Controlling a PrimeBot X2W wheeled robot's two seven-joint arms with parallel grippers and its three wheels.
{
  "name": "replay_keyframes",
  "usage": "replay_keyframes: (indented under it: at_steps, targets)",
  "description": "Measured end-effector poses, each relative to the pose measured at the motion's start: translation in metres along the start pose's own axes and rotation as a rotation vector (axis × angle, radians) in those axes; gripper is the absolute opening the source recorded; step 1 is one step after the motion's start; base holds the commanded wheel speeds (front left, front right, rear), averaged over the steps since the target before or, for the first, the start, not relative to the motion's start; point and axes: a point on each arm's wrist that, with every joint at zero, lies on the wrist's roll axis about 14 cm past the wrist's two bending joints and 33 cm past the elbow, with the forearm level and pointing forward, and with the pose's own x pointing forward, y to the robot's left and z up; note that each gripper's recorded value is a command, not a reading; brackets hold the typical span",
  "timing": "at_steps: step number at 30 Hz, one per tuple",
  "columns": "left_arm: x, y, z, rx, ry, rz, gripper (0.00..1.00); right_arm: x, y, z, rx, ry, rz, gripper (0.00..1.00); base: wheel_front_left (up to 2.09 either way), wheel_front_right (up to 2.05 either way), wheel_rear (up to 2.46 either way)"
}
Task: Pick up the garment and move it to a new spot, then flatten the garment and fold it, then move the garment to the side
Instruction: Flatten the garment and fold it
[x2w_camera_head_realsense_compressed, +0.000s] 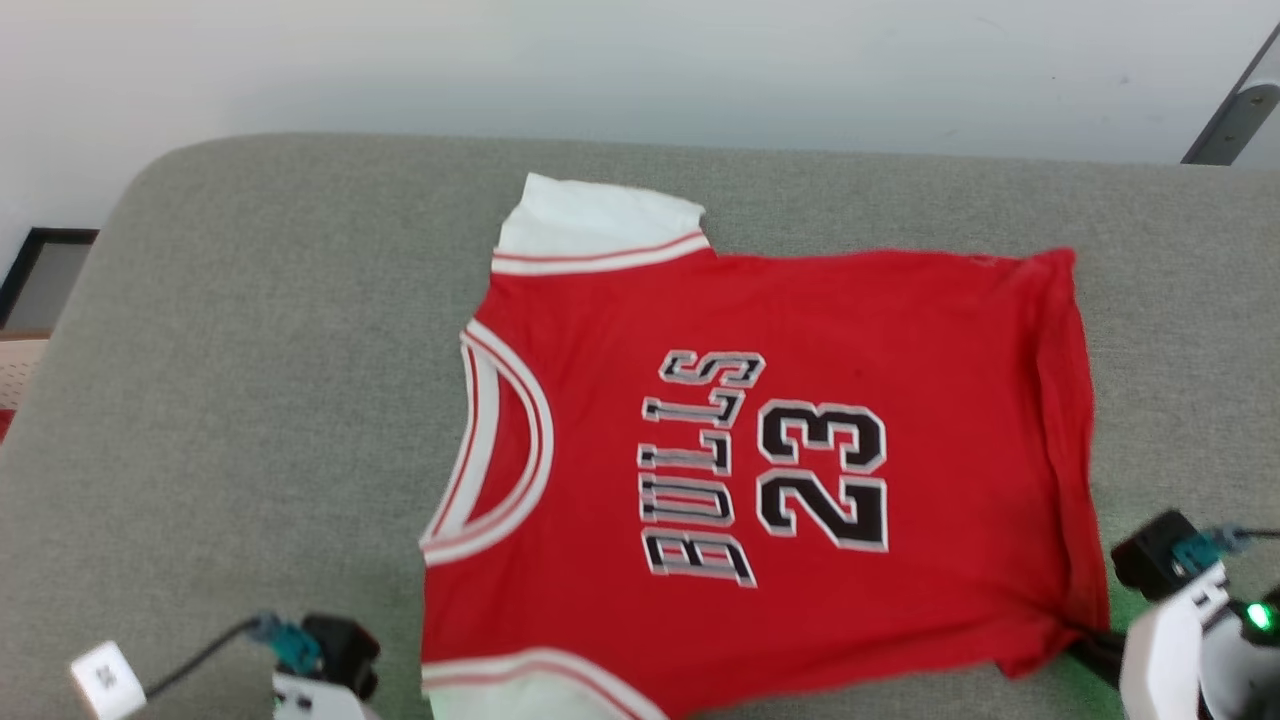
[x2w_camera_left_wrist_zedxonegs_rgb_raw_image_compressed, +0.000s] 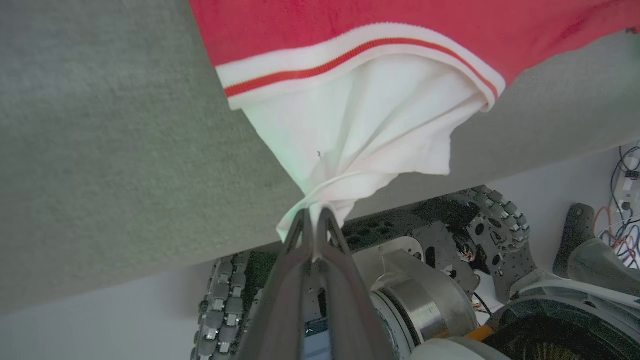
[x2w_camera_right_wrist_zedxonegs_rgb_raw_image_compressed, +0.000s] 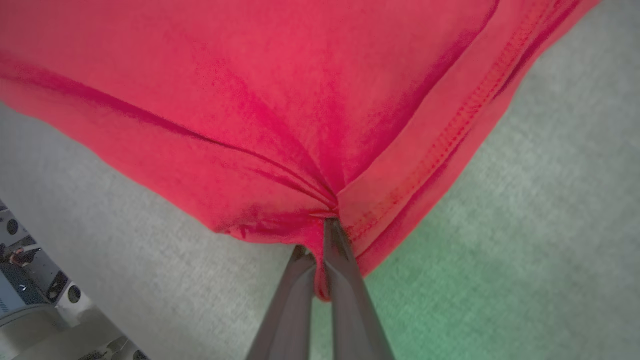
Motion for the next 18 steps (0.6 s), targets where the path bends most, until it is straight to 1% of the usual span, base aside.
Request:
replay_keyframes:
  at_steps: [2,4,6,7,10,13,15,18]
  targets:
    - [-0.001,-0.005,-0.013,-0.033,0.043,-0.006,0.00,-0.006,0.003,-0.011,0.019,0.029,0.011,0.00,0.00,0.00,0.00]
    - [-0.004,-0.009,-0.024,-0.039,0.083,-0.010,0.00,-0.011,0.007,-0.019,0.038,0.053,0.022,0.00,0.00,0.00,0.00]
    - [-0.008,-0.010,-0.024,-0.033,0.087,-0.003,0.00,-0.016,0.007,-0.022,0.047,0.060,0.025,0.00,0.00,0.00,0.00]
    - [-0.009,-0.009,-0.018,-0.015,0.062,0.005,0.00,-0.018,0.005,-0.020,0.055,0.050,0.017,0.00,0.00,0.00,0.00]
    - [-0.018,-0.002,0.022,0.069,-0.054,0.050,0.00,-0.025,-0.008,-0.005,0.066,-0.007,-0.023,0.00,0.00,0.00,0.00]
    - [-0.029,0.005,0.067,0.179,-0.173,0.096,0.00,-0.031,-0.019,0.013,0.066,-0.071,-0.069,0.00,0.00,0.00,0.00]
    - [-0.037,0.004,0.099,0.256,-0.251,0.109,0.00,-0.033,-0.024,0.023,0.065,-0.104,-0.097,0.00,0.00,0.00,0.00]
    - [-0.043,0.005,0.139,0.356,-0.327,0.125,0.00,-0.036,-0.030,0.038,0.073,-0.155,-0.132,0.00,0.00,0.00,0.00]
